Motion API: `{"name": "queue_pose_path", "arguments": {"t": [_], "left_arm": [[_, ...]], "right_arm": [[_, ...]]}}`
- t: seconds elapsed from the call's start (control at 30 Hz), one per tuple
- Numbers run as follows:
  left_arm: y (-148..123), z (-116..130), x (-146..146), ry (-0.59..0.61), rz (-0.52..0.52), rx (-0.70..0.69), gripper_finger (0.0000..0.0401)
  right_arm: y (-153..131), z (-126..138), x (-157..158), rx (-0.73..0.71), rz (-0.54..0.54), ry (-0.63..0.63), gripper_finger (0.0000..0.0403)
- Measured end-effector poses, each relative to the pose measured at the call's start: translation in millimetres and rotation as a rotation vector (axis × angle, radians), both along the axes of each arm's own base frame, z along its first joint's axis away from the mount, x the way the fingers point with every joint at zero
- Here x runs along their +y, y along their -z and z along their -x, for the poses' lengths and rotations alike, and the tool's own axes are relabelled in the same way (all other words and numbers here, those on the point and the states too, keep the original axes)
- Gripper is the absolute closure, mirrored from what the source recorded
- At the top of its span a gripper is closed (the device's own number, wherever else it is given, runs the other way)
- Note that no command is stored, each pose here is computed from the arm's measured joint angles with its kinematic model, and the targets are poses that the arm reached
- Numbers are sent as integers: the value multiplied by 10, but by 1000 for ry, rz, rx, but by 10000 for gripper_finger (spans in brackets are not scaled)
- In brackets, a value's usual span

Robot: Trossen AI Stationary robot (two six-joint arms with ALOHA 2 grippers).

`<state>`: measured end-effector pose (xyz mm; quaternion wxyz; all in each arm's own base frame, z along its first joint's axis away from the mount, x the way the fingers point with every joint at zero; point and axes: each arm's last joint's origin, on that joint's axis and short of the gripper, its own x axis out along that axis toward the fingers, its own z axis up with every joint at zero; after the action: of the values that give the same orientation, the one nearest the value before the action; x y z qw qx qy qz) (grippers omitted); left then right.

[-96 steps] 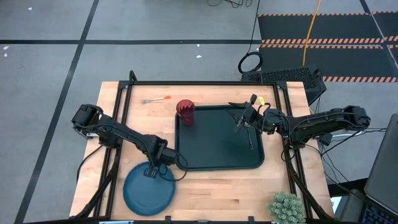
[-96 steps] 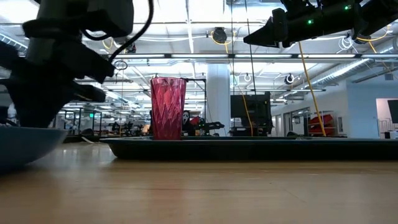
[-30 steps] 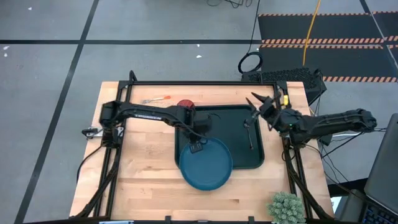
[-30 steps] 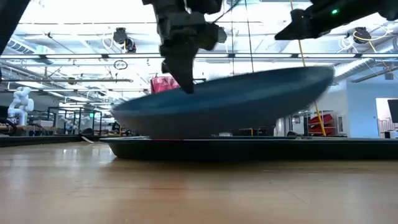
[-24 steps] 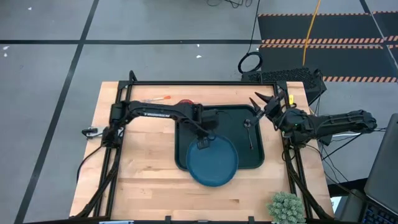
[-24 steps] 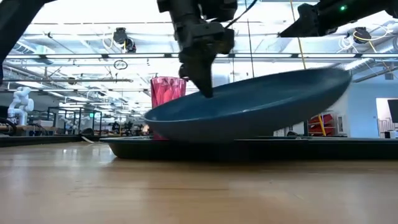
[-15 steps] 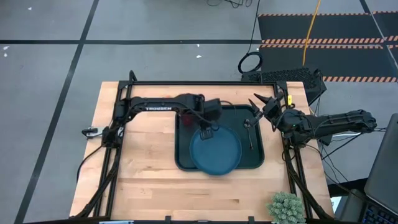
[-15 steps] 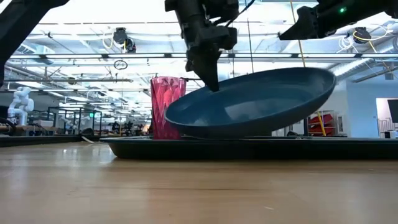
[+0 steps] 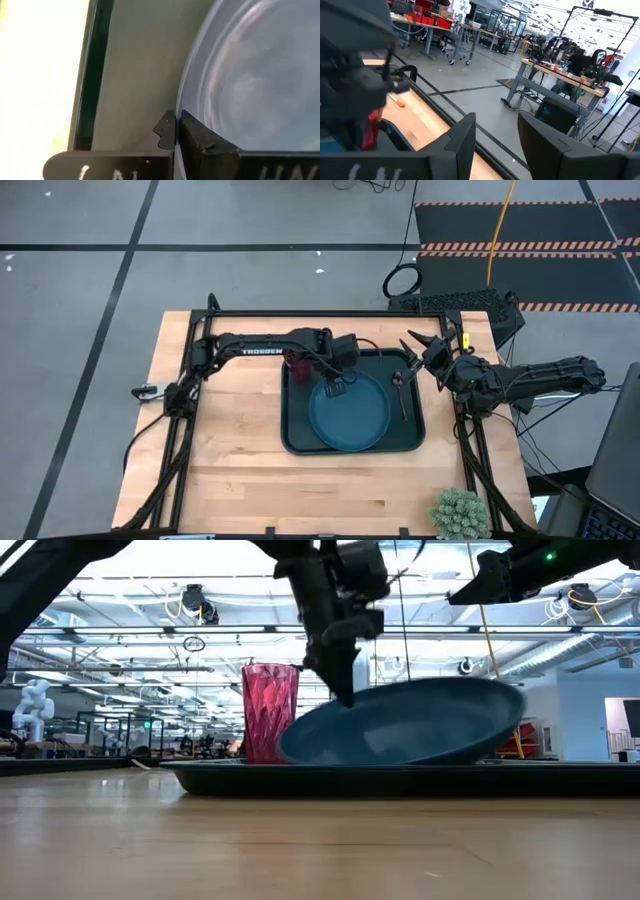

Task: Pick and place plate/cup/fork/spoon on tray
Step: Put the blue plate to the left of the black spoon on the black tray

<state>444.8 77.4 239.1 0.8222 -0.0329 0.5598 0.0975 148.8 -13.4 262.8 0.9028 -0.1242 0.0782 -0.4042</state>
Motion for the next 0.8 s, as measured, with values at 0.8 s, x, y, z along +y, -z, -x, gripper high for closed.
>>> {"name": "queue_pose_path", "arguments": {"t": [0.8], "left_arm": [[85,-52,38,76,-36,1,354]], "right_arm": [[18,-10,13,7,-15,-52,261]]}}
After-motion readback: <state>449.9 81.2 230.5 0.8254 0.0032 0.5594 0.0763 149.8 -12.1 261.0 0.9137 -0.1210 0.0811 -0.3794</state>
